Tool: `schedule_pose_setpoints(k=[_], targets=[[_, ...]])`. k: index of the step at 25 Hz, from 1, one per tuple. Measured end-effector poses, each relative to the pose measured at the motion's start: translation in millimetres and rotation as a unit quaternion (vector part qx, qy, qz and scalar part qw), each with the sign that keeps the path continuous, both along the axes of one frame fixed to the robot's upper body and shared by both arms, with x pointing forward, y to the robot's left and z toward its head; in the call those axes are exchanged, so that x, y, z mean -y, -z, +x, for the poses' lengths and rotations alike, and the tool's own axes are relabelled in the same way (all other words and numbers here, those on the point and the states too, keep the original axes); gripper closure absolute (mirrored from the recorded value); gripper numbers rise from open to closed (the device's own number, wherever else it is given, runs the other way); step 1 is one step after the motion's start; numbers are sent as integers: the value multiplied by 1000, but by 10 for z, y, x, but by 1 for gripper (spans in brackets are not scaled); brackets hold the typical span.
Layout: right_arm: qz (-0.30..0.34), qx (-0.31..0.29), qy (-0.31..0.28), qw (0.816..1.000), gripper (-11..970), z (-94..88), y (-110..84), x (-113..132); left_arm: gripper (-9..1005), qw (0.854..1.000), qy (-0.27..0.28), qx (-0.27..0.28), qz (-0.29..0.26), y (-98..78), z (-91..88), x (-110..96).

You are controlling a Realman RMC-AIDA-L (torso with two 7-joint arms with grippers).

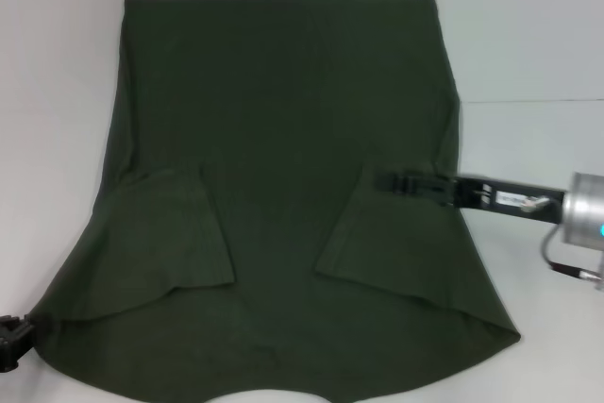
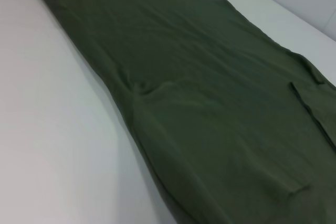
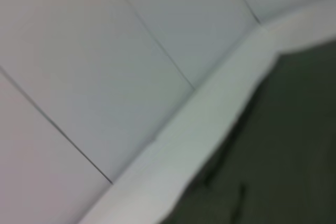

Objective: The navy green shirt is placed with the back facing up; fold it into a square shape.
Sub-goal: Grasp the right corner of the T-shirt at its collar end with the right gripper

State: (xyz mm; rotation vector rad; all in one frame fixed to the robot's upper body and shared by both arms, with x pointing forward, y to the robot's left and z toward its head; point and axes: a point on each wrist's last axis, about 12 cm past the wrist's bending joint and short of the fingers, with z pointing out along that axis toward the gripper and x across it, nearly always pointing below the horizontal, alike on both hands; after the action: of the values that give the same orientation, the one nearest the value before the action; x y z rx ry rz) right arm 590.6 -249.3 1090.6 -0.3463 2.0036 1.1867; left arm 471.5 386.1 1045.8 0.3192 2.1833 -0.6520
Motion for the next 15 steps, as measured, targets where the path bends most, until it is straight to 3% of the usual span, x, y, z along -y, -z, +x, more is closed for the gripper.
schedule_pose_setpoints(k=[9, 15], targets=[[-17, -150, 68, 986, 39, -181, 24, 605, 967, 1000, 4, 2, -4, -6, 28, 43], [-31, -205, 80, 975, 47, -329, 103, 808, 967, 1000, 4, 4, -6, -11, 37, 52]])
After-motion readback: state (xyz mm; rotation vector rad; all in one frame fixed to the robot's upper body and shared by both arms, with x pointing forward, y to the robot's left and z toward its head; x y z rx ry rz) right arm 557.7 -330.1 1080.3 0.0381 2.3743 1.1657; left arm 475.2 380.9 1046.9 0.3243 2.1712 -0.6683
